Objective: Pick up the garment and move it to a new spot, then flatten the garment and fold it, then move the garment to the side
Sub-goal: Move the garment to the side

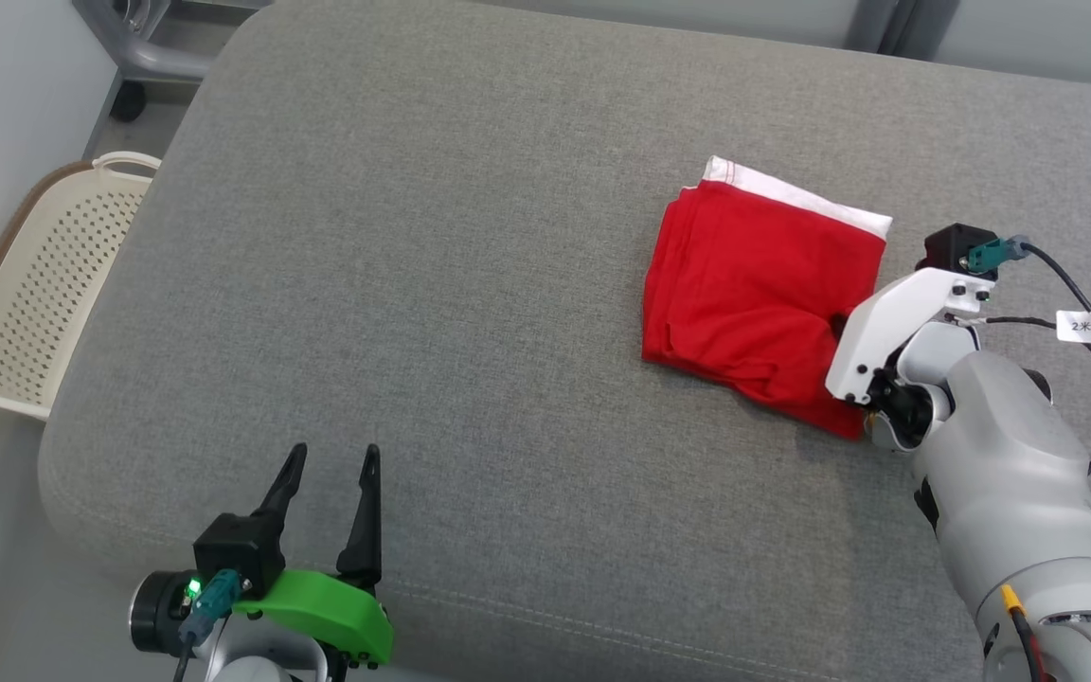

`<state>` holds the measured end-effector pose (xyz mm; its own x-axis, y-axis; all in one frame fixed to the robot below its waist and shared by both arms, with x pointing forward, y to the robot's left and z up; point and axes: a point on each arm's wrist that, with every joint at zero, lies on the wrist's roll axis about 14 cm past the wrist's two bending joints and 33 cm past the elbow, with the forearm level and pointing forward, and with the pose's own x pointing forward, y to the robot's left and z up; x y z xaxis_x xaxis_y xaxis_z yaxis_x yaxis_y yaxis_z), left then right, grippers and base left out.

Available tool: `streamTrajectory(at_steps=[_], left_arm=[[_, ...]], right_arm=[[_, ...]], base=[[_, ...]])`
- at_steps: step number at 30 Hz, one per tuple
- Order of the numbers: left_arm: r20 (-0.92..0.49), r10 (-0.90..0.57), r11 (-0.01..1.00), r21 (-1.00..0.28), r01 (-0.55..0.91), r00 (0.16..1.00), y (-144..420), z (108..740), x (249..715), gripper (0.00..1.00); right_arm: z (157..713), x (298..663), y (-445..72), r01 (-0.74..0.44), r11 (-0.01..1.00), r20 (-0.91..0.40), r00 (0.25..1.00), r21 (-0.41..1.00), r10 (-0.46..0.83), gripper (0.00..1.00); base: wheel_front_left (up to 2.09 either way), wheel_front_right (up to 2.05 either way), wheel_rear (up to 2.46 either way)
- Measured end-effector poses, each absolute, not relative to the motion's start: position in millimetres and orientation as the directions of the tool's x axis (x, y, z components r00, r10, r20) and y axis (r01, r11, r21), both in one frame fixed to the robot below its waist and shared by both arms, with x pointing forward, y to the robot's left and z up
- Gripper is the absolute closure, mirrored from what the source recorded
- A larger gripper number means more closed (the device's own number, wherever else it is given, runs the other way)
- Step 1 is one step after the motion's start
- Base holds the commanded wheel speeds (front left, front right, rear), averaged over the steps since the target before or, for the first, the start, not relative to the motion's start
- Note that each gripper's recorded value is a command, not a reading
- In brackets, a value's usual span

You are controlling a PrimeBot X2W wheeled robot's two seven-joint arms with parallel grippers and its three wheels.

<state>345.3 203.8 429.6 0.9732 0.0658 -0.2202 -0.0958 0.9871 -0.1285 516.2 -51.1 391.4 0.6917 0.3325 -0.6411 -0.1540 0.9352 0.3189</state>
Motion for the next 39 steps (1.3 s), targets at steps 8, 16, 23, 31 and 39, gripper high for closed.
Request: streamTrajectory(at_steps=[8,16,23,31,39], left_arm=[[-0.186,0.022,0.99,-0.132,-0.047,0.982,190.6,438.2,357.0,0.0],[-0.149,-0.133,0.984,-0.135,0.113,0.98,145.5,446.6,388.9,0.0],[-0.151,-0.214,0.971,-0.138,0.194,0.965,119.5,444.9,405.3,0.0],[-0.164,-0.299,0.95,-0.147,0.276,0.94,91.7,436.4,421.3,0.0],[-0.188,-0.33,0.94,-0.159,0.303,0.925,83.5,424.1,427.7,0.0]], right_arm=[[403.1,515.0,-70.4,-0.193,0.959,-0.649,0.706,0.209,0.284,1.0],[429.8,522.1,-166.2,-0.154,0.985,-0.676,0.734,-0.077,0.062,1.0],[447.5,523.2,-214.4,-0.135,0.966,-0.672,0.739,-0.219,-0.049,1.0],[477.0,532.4,-263.3,-0.132,0.921,-0.638,0.756,-0.366,-0.146,1.0],[495.6,535.6,-304.8,-0.136,0.874,-0.628,0.746,-0.468,-0.22,1.0]], base=[[0.0,0.0,0.0],[0.0,0.0,0.0],[0.0,0.0,0.0],[0.0,0.0,0.0],[0.0,0.0,0.0]])
